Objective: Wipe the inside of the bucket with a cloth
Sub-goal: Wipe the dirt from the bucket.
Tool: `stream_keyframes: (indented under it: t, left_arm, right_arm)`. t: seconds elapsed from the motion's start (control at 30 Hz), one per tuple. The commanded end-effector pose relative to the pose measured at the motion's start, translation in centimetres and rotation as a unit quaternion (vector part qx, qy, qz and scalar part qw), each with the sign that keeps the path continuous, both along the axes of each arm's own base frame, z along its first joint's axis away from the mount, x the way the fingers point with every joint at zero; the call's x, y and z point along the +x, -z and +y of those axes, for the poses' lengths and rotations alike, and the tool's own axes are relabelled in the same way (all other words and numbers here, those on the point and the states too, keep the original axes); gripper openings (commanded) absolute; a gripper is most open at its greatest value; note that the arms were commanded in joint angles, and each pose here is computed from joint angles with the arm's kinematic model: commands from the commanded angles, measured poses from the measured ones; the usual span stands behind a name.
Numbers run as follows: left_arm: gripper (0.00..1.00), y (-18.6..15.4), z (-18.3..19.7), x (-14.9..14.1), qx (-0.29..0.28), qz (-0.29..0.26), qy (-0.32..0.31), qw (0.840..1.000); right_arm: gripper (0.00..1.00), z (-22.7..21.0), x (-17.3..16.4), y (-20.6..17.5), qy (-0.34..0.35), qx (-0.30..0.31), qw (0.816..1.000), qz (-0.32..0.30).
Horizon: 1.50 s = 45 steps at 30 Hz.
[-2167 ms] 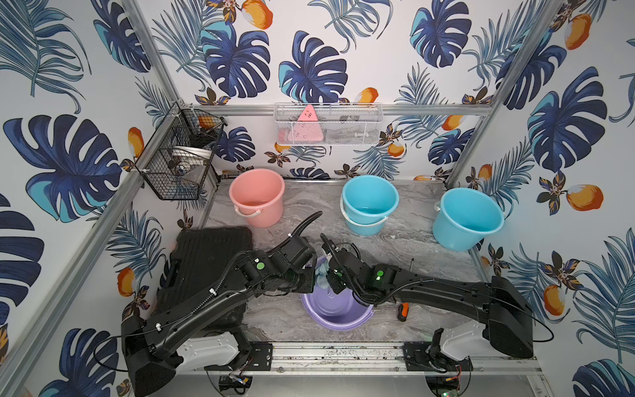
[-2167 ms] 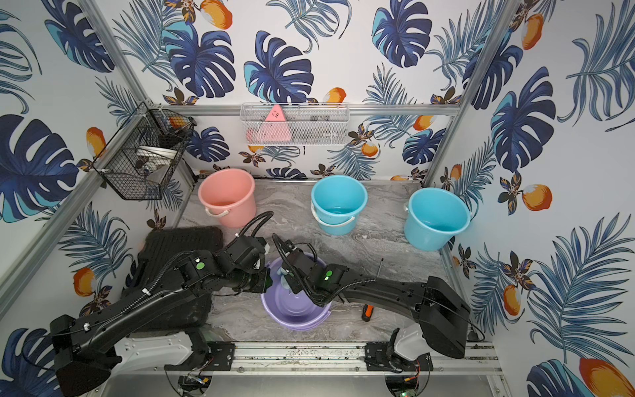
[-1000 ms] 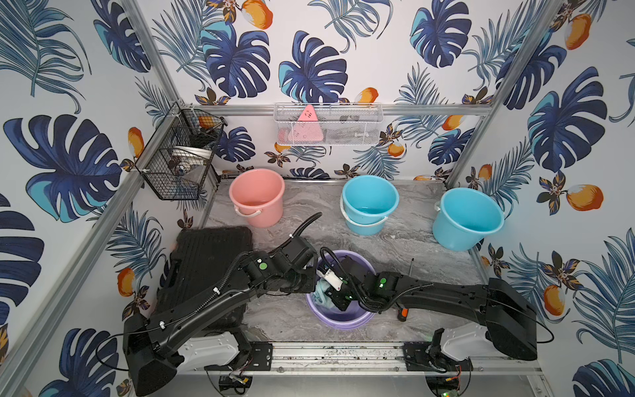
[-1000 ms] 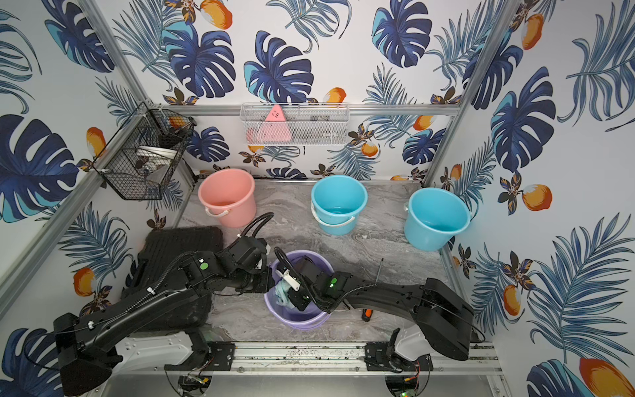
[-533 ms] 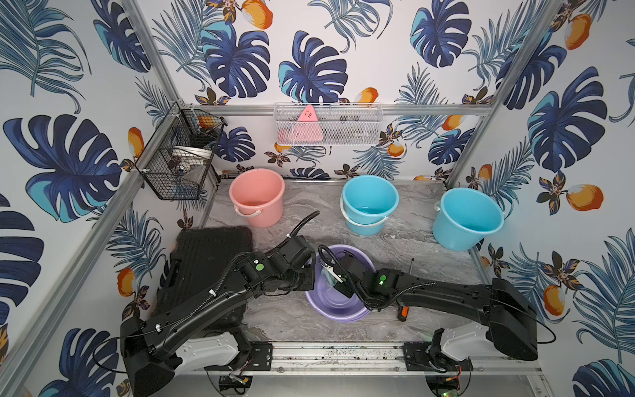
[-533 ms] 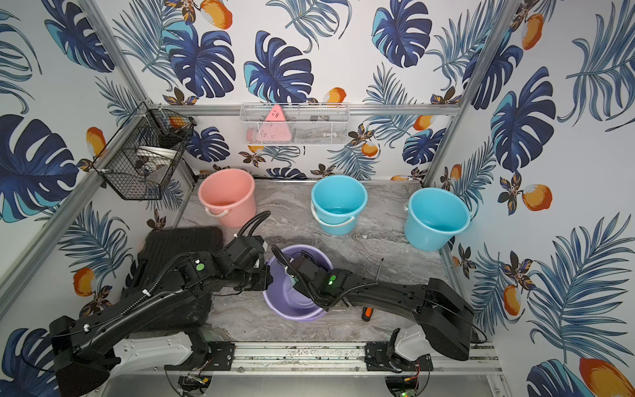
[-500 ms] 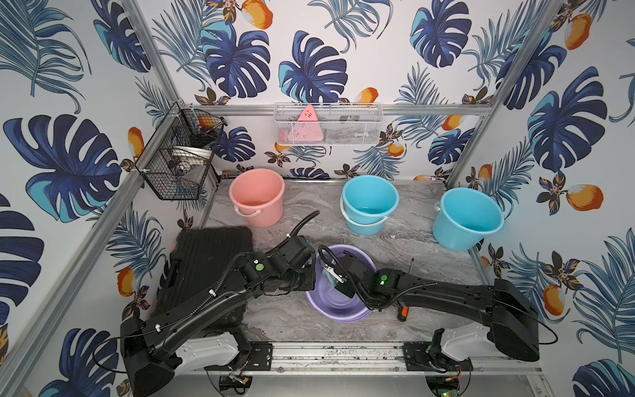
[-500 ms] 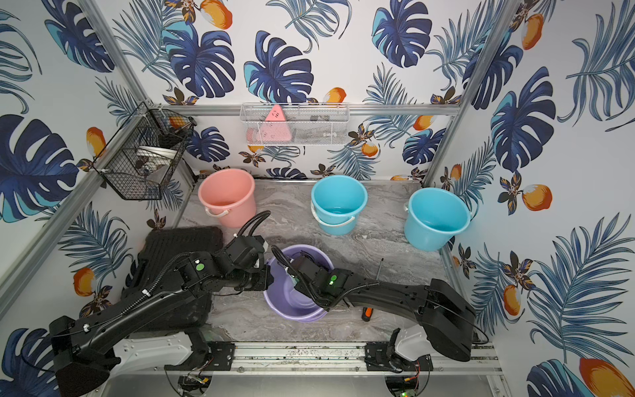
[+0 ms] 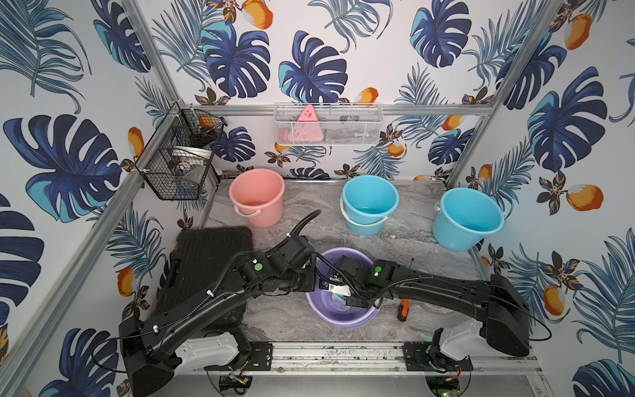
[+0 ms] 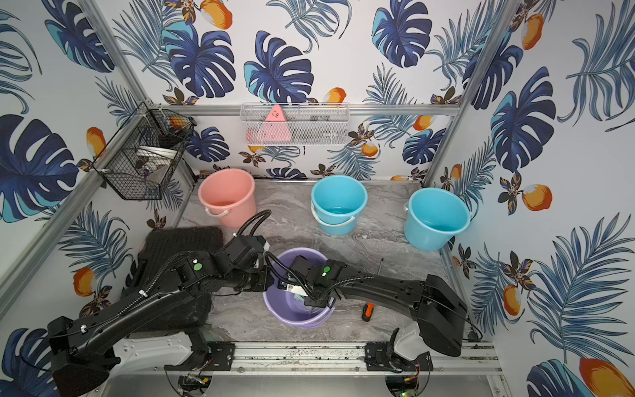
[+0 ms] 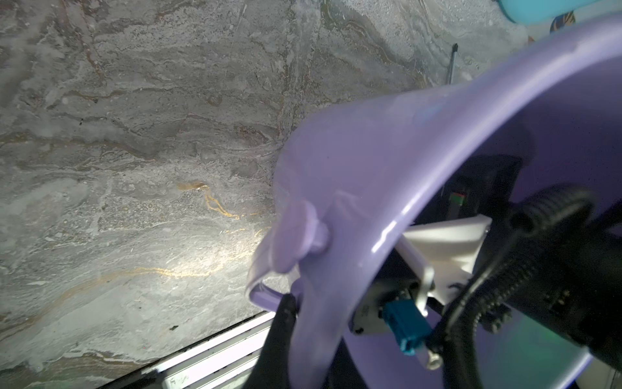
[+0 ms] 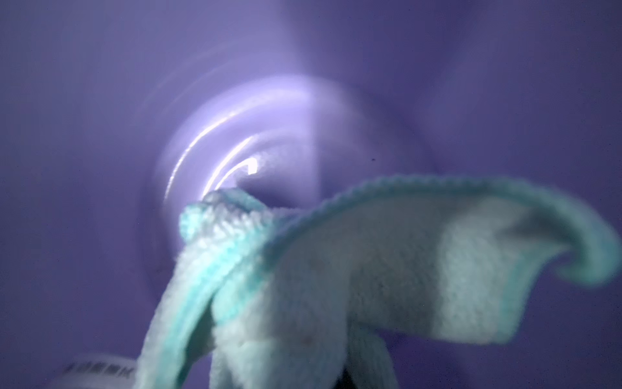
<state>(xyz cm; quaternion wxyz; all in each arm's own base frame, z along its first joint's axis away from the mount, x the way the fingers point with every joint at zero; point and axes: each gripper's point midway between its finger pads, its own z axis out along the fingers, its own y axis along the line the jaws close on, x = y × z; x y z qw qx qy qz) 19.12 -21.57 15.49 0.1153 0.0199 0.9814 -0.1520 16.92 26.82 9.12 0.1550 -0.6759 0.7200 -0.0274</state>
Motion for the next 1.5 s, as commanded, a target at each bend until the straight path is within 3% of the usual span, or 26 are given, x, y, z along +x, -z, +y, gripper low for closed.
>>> stream_keyframes:
  t: [0.0,0.17,0.27,0.43,0.67,0.87,1.13,1.33,1.47]
  left_arm:
    - [0.00,-0.3,1.0,0.7,0.023,-0.025,-0.009,0.999]
    - [0.00,0.0,0.4,0.6,0.005,-0.021,-0.008,1.000]
    - [0.00,0.2,0.2,0.5,-0.004,-0.017,-0.009,1.000]
    - [0.00,0.7,0.1,0.2,-0.009,-0.009,-0.008,1.000]
    - [0.00,0.9,0.2,-0.1,-0.003,-0.005,-0.002,1.000]
    - [0.00,0.9,0.8,-0.1,0.021,-0.006,0.004,1.000]
    - [0.00,0.6,0.5,0.1,0.022,-0.009,0.007,1.000]
    - [0.00,0.6,0.5,0.1,0.030,-0.011,0.009,0.999]
    - [0.00,0.4,0.6,0.2,0.031,-0.015,0.009,0.999]
  right_arm:
    - [0.00,-0.7,-5.3,0.9,-0.042,0.003,0.990,0.136]
    - [0.00,4.2,-6.6,0.4,-0.056,0.139,0.973,0.177]
    - [0.00,6.8,-5.8,-0.2,-0.042,0.217,0.961,0.164]
    - [0.00,8.8,-1.8,-1.2,0.032,0.305,0.949,0.075]
    - [0.00,7.7,3.2,-3.6,0.122,0.340,0.930,-0.060]
    - [0.00,6.0,3.7,-4.9,0.067,0.273,0.952,-0.123]
    - [0.00,2.9,3.9,-3.8,-0.029,0.087,0.981,-0.174]
    - [0.00,-0.6,3.0,-1.5,-0.087,-0.050,0.983,-0.152]
    - [0.00,-2.1,0.9,-0.3,-0.113,-0.087,0.986,-0.090]
